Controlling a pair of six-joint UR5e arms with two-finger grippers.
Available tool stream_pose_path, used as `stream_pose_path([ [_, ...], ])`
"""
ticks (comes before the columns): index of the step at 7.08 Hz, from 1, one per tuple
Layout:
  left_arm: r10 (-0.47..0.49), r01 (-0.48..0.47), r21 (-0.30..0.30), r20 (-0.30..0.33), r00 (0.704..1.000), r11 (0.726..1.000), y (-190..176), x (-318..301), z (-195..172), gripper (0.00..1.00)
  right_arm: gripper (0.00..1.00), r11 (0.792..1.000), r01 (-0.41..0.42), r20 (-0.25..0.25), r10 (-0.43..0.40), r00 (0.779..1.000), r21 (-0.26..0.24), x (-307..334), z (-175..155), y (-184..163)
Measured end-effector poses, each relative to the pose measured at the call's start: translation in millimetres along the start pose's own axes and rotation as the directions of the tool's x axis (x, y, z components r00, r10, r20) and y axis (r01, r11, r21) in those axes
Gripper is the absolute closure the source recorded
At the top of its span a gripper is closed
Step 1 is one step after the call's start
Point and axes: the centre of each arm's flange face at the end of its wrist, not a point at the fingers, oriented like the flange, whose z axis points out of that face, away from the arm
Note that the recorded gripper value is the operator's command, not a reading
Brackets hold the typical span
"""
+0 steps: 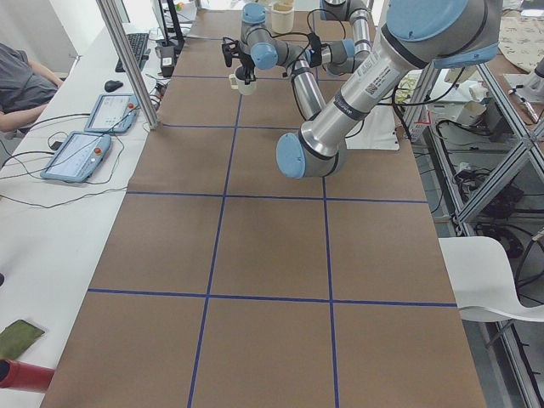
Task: Left arm hands cup to right arm to dump lemon
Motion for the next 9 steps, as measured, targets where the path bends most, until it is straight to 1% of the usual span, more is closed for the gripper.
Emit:
stream_pose_path([
  [1,0.023,-0.023,0.008,0.008,1.000,1.000,-8,-3,-1,1.00,0.01,0.999,-0.044,-0.001,0.044,0.999,0.015,7,0,-2],
  [2,0.042,-0.042,0.016,0.016,0.999,0.999,-17,-7,-2,1.00,0.01,0.997,-0.067,-0.010,0.068,0.998,0.026,15,3,-3],
  [4,0.065,-0.066,0.026,0.035,0.997,0.997,-33,-15,-3,1.00,0.02,0.997,-0.060,-0.045,0.062,0.997,0.051,38,22,-7],
  [6,0.088,-0.090,0.030,0.053,0.995,0.996,-42,-23,0,1.00,0.02,0.998,-0.008,-0.080,0.013,0.997,0.068,63,51,-16],
  [7,0.099,-0.101,0.030,0.063,0.993,0.994,-45,-30,3,1.00,0.03,0.997,0.042,-0.113,-0.035,0.993,0.062,73,66,-20],
  [9,0.130,-0.134,0.031,0.087,0.988,0.991,-56,-49,7,1.00,0.03,0.988,0.152,-0.189,-0.143,0.972,0.032,90,96,-30],
])
